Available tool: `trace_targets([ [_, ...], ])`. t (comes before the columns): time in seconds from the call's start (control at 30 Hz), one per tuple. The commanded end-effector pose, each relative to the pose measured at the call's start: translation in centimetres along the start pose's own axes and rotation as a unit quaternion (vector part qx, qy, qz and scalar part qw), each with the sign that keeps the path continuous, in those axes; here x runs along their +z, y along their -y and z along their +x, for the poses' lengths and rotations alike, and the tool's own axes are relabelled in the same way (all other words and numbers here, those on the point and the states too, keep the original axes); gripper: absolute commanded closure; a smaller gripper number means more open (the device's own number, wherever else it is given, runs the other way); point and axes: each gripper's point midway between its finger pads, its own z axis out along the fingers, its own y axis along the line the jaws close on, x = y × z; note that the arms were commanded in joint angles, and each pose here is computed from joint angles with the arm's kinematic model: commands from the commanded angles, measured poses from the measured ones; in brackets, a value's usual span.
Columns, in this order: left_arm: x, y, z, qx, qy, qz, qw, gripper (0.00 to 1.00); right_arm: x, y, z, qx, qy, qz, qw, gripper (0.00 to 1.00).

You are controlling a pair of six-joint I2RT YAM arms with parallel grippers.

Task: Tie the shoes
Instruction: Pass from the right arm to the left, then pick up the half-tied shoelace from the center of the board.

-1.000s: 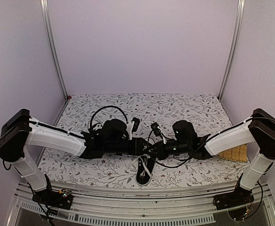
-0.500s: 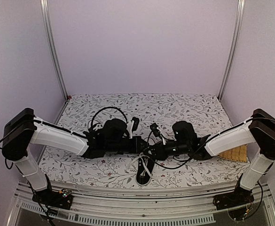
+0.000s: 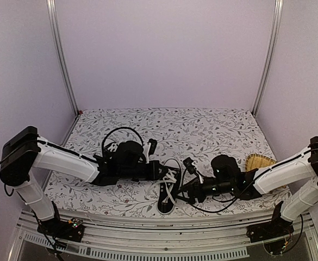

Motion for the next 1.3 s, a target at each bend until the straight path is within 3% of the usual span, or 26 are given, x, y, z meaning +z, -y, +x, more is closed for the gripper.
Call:
trace_targets([
  [0.0,-1.0,0.4,-1.4,-0.005,0.025,0.009,1.0,1.0,0.4,-0.6,1.7,0.025,-0.005,-0.002,1.0,0.35],
  [0.67,-1.1,0.6,-1.5,-0.005,0.024,0.012,1.0,1.0,4.0,-0.3,2.9,0.012,-0.034,-0.001,0.999,0.69],
  [0.83,-1.1,0.5,-1.4,-0.004,0.023,0.013,1.0,1.0,4.2,-0.4,2.9,0.013,-0.031,0.001,0.999,0.96],
  [1.03,-1.9,1.0,-1.6,0.005,0.029,0.024,0.999,1.0,2.6,0.1,0.2,0.019,0.012,0.047,0.999,0.98],
  [1.27,-2.7,1.5,-1.0,0.011,0.024,0.042,0.999,1.0,1.6,2.4,-1.5,0.037,0.017,0.088,0.995,0.98],
])
